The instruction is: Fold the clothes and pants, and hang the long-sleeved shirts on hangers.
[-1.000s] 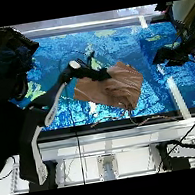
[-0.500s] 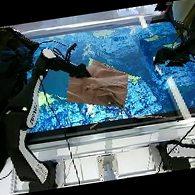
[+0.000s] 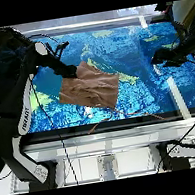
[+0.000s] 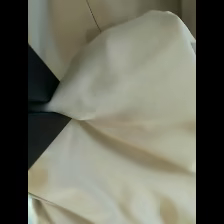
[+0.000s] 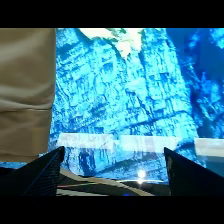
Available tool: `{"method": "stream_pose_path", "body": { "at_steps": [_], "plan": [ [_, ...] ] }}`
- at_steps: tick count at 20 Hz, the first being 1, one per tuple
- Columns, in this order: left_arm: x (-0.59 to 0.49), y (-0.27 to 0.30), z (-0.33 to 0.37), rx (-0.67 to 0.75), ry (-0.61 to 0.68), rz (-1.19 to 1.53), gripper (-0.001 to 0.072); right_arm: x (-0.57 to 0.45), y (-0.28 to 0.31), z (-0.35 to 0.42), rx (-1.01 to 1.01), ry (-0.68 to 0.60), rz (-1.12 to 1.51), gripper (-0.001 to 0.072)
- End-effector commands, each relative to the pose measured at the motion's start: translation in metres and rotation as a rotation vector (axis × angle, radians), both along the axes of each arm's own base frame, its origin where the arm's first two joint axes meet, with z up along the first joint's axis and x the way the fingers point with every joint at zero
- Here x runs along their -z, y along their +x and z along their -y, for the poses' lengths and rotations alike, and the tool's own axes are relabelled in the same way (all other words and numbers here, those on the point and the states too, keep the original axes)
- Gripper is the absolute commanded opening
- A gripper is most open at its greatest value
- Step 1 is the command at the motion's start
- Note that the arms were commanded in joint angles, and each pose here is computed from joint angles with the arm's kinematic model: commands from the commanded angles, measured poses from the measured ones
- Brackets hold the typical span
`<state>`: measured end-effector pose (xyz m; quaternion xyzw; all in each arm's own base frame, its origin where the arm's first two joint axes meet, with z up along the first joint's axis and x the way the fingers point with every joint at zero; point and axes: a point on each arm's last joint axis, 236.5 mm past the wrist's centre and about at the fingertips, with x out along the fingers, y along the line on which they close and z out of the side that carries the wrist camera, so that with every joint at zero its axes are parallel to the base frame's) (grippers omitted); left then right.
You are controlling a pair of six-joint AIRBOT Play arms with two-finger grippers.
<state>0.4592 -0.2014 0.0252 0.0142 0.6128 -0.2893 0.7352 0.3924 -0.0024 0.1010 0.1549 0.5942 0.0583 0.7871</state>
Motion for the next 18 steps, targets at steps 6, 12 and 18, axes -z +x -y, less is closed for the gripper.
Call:
{"method": "stream_pose_path", "body": {
  "at_steps": [6,12,18],
  "plan": [
    [0.007,0.024,-0.096,-0.167,0.389,0.09,0.0014,0.057,0.002,-0.069,-0.084,0.142,0.0,0.068],
    [0.038,0.009,-0.128,-0.214,0.522,0.009,0.0014,0.079,0.013,-0.131,-0.119,0.246,0.076,0.068],
    [0.042,0.01,-0.151,-0.29,0.518,0.027,0.0714,0.072,0.029,-0.165,-0.124,0.431,0.11,0.068]
  ]
}}
